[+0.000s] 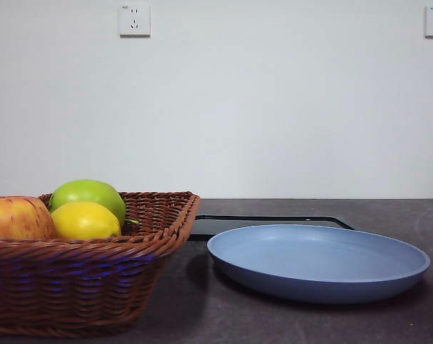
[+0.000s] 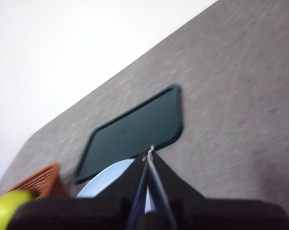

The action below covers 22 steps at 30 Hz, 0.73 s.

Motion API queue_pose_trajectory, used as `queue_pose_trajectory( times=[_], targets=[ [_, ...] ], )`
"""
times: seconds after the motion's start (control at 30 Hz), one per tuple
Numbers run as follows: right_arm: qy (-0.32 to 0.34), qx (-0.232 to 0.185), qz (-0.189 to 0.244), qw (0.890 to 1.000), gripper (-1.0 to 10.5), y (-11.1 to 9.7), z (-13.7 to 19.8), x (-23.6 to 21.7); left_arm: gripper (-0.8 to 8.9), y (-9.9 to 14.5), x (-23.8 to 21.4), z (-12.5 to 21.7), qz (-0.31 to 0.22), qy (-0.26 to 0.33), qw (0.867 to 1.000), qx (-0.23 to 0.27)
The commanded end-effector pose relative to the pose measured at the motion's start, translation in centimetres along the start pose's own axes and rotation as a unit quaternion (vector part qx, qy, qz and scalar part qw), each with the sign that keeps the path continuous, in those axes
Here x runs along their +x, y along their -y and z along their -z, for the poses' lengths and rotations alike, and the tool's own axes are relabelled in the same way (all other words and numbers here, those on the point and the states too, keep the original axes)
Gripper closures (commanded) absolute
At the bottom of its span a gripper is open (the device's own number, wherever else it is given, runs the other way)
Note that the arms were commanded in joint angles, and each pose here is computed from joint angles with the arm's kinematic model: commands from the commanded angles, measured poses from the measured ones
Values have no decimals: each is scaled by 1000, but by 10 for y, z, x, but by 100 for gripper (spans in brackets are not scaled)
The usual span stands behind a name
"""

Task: Take the lemon from the basket,put the lemon in the plate,hand out the plate

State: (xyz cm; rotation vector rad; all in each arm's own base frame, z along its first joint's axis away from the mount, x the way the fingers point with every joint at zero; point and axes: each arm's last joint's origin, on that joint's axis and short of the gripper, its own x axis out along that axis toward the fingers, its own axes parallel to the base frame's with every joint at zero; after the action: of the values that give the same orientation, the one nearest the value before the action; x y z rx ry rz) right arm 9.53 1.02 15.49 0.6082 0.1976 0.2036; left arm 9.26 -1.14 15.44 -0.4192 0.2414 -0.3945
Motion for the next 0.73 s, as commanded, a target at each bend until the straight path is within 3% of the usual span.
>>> queue_pose_trajectory(
  times=[0.03,0.37,0.73],
  targets=[
    [-13,18,-19,1000,944,-2,0,-1,806,1,-1,-2,1,-3,999,-39],
    [-43,19,-3,999,944,-25,-27,-15,806,23,-18,-39,-29,1,999,-44],
    [-97,-71,20,993,944,-64,-84,-17,806,41,-7,-89,-5,-72,997,-12]
  ],
)
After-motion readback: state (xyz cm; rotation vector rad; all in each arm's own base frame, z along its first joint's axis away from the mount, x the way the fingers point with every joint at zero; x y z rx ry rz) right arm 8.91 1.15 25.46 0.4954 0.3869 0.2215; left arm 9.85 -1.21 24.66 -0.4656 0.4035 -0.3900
